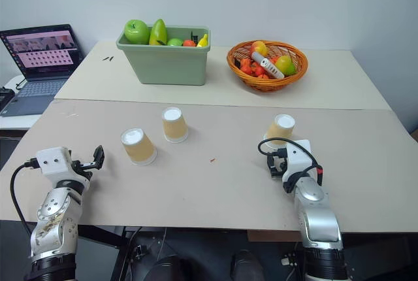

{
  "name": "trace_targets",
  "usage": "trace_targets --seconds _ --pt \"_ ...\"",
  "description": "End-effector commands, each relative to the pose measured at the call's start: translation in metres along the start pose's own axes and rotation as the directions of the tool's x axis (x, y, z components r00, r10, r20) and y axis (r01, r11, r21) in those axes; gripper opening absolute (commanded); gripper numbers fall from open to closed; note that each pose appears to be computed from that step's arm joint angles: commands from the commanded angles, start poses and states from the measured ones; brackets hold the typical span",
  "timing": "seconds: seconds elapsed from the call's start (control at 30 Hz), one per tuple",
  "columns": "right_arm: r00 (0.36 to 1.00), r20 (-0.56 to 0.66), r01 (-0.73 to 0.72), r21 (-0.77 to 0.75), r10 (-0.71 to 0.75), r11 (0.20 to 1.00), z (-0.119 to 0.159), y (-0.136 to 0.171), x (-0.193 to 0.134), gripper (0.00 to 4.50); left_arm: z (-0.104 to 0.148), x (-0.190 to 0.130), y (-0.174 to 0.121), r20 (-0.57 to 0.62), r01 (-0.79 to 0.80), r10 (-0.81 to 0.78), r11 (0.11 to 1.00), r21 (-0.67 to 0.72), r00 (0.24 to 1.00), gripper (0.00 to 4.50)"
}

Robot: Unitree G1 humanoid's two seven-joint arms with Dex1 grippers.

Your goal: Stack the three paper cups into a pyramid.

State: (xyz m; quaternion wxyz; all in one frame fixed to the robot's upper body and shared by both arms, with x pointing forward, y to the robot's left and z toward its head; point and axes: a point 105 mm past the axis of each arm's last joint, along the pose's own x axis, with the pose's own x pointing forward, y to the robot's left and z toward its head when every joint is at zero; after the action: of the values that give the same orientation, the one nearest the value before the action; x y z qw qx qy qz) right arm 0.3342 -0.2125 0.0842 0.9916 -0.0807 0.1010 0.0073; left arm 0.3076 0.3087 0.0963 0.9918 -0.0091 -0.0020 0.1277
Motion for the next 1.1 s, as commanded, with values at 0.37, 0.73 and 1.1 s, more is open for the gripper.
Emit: trace_targets --seconds 0.37,0.73,1.1 --pt "0.968 0.105 -0.222 -0.067 0.228 0.973 0.041 0.020 -0.003 4.48 0.014 -0.003 -0.001 0.066 0.014 -0.013 1.000 -0.009 0.998 4.50" --pt "0.412 0.076 -0.878 -0.233 0.908 0.418 0.083 0.139 -0.081 4.48 0.012 -0.008 -0.004 0.052 0.047 -0.047 0.999 -0.003 0.998 4.50" --pt "0.391 0.021 -0.855 -0.363 0.920 0.372 0.089 0.162 -0.068 4.48 0.028 -0.030 -0.012 -0.046 0.400 -0.398 0.904 0.152 0.916 4.50"
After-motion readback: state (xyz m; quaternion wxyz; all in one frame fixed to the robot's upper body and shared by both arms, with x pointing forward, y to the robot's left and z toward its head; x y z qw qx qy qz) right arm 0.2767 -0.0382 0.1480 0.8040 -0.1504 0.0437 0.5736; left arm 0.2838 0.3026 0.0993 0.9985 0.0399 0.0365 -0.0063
